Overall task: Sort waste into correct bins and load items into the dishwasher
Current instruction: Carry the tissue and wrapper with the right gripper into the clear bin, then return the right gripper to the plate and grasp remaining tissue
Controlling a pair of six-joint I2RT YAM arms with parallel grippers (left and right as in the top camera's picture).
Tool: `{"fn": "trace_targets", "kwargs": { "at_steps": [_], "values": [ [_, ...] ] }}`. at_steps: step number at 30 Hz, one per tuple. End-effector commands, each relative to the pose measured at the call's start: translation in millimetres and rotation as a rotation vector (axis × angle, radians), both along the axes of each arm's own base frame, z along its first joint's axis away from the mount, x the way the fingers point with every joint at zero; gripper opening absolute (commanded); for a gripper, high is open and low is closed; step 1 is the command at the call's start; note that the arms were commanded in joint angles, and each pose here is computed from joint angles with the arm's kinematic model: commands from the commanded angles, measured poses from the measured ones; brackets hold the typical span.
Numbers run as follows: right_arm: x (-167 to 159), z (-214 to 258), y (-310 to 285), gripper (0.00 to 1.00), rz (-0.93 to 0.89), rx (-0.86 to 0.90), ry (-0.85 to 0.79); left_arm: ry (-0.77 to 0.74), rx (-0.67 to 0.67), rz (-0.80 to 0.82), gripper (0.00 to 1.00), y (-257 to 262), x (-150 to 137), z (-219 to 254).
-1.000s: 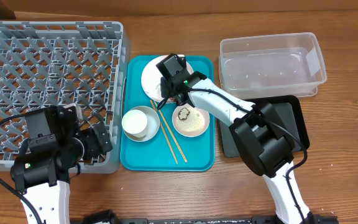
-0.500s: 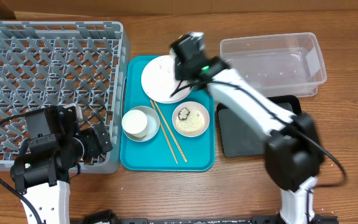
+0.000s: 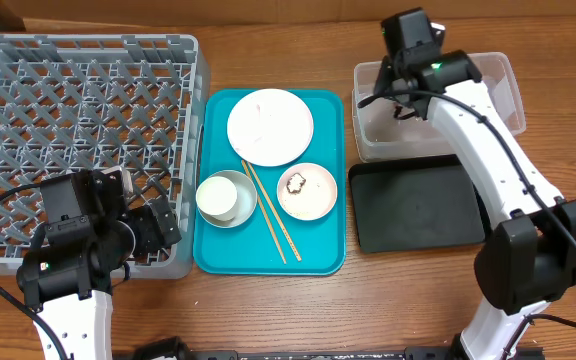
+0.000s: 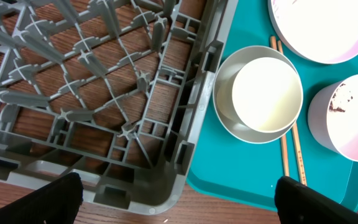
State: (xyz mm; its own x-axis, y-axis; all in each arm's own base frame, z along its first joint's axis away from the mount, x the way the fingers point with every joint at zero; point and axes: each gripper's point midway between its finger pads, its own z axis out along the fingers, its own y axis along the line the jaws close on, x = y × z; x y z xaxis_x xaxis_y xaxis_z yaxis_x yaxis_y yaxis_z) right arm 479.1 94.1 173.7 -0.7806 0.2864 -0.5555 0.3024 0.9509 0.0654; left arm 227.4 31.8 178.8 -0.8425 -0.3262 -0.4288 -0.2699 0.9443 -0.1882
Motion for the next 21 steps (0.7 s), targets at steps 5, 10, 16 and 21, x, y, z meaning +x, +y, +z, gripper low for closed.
{"fn": "trace_targets", "kwargs": {
  "at_steps": [5, 10, 16, 21],
  "values": [
    [11, 10, 4, 0.98, 0.003, 0.023, -0.054, -0.028, 0.002, -0.017, 1.0, 0, 5, 8],
    [12, 10, 22, 0.99, 0.055, 0.098, -0.054, -0.029, 0.003, -0.017, 1.0, 0, 5, 9],
    [8, 19, 84, 1.0, 0.296, 0.302, -0.056, -0.035, 0.005, -0.017, 1.0, 1, 7, 9],
    [0, 28, 135, 0.99, 0.481, 0.308, -0.105, -0.037, 0.005, -0.017, 1.0, 1, 7, 9]
  ]
}}
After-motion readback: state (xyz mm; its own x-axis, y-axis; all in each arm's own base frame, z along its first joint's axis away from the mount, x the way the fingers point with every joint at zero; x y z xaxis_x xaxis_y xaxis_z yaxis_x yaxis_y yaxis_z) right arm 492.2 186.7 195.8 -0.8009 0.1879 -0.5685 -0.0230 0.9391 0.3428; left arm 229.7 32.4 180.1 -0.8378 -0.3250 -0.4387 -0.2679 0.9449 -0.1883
